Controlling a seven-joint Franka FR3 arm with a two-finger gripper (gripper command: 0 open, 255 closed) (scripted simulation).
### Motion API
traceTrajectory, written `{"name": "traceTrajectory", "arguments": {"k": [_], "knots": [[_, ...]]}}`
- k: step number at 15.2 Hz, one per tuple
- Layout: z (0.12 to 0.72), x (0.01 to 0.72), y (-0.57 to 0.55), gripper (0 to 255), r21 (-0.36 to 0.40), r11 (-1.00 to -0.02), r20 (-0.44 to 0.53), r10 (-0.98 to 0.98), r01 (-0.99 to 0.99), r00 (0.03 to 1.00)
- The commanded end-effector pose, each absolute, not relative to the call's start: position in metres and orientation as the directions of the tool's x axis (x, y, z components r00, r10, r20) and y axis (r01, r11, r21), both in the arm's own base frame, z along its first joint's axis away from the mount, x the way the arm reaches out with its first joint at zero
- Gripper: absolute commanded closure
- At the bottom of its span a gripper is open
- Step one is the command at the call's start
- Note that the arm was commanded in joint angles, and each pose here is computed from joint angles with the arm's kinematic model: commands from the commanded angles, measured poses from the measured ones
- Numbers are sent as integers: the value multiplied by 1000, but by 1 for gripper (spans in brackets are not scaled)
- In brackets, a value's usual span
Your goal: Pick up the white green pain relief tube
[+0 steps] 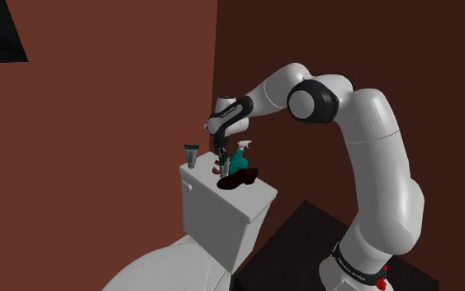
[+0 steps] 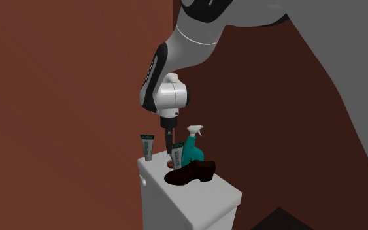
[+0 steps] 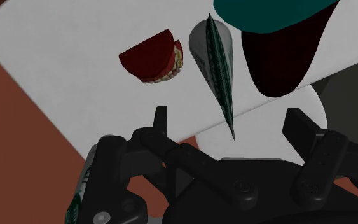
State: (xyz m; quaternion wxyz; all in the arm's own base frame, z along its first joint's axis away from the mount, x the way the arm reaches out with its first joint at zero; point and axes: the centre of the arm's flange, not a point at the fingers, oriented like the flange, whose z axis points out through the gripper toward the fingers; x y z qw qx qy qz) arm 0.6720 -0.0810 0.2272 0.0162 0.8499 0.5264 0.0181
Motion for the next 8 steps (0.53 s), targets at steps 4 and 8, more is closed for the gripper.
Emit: {"name": "traceTrajectory", "arguments": {"k": [4, 8], "knots": [[224, 673, -80, 255, 47, -445, 14, 895, 894, 445], [224, 672, -80, 255, 47, -445, 14, 895, 894, 445]]}}
